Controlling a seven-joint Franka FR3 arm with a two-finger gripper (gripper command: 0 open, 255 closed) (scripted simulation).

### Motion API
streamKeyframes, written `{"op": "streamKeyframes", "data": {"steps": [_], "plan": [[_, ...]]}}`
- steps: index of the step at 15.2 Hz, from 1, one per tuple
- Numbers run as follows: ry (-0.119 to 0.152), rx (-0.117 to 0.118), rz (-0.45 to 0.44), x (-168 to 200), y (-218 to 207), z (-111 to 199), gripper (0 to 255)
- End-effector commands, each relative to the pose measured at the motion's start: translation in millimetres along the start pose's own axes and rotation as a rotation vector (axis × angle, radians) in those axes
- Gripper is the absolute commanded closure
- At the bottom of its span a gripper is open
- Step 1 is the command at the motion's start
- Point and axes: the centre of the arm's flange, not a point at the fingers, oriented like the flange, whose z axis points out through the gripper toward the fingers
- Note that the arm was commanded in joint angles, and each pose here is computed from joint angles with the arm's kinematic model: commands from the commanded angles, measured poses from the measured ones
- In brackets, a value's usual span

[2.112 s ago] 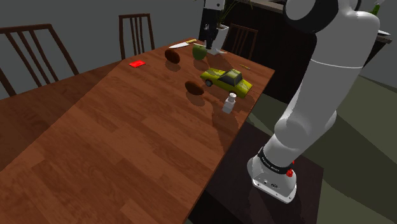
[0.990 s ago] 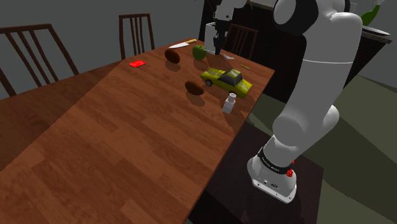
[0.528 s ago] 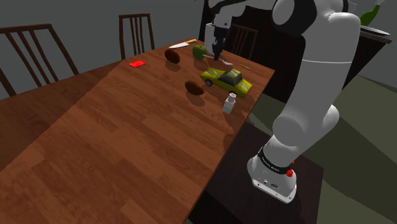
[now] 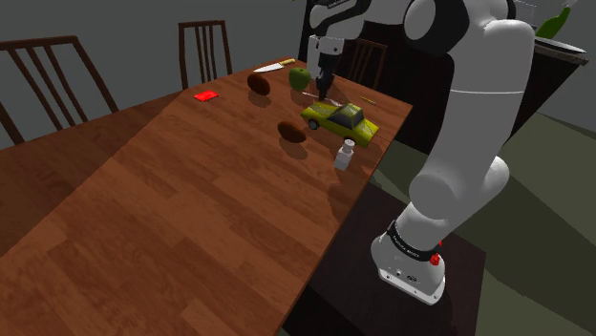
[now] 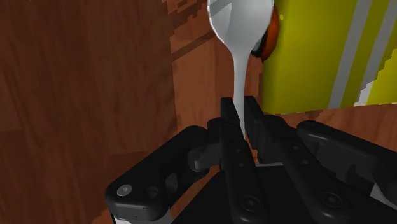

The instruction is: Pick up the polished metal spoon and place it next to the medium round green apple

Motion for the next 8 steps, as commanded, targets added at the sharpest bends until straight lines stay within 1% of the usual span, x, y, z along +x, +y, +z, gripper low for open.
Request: {"op": "streamKeyframes", "data": {"steps": [1, 4, 8], "plan": [[-0.001, 0.001, 0.000, 0.7, 1.1, 9.9, 255], [-0.001, 0.001, 0.000, 3.4, 4.0, 28.8, 255], [-0.001, 0.001, 0.000, 3.4, 4.0, 28.8, 255]]}}
